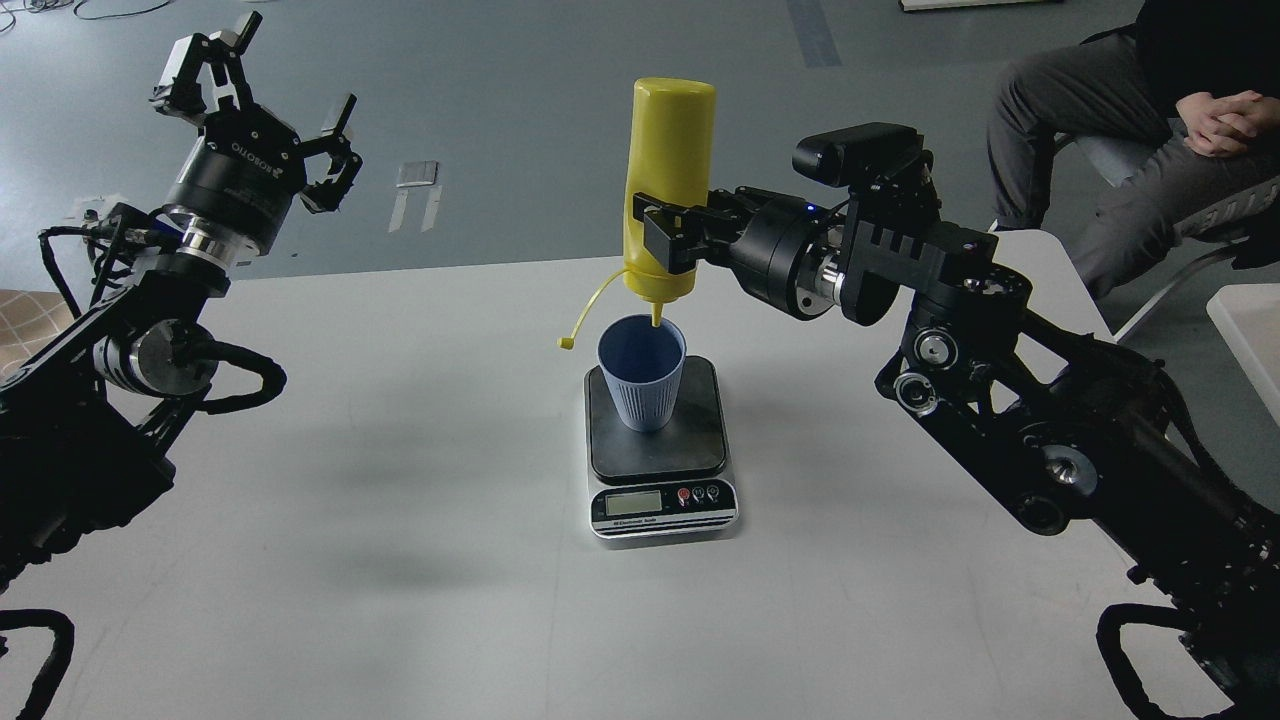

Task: Pour seasoning into cup on scale with both arms
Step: 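Hold the inverted bottle over the cup to pour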

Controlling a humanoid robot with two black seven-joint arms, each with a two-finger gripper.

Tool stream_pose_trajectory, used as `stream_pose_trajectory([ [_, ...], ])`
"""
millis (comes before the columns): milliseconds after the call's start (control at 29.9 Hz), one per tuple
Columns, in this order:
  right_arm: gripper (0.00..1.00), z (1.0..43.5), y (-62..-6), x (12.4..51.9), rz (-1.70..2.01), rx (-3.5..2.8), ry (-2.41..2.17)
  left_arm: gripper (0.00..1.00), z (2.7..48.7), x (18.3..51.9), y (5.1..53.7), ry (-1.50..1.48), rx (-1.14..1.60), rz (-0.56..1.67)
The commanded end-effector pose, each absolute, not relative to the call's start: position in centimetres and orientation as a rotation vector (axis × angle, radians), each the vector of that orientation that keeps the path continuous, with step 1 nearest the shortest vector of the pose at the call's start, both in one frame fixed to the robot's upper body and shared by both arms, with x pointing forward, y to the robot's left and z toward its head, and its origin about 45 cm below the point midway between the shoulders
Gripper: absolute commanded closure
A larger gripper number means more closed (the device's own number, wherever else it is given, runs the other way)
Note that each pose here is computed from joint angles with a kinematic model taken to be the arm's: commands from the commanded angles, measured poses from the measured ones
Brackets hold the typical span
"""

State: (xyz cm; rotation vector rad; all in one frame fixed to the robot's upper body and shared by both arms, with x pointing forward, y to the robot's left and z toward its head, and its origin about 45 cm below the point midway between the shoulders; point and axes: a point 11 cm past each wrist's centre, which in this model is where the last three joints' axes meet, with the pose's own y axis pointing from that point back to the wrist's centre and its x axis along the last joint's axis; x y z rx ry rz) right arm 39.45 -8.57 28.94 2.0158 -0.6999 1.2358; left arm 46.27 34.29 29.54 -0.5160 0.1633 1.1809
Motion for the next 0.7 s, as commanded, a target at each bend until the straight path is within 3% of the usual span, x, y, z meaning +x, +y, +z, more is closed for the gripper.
stream_pose_trajectory([
  [0,1.0,28.63,-8.73,39.42,1.227,2.005,-0.703,0.02,29.62,46.27,34.39,0.162,-0.518,1.183],
  [669,1.0,28.55,-8.1,39.08,1.199,2.042,-0.76,0.02,29.87,46.26,34.75,0.154,-0.516,1.188],
])
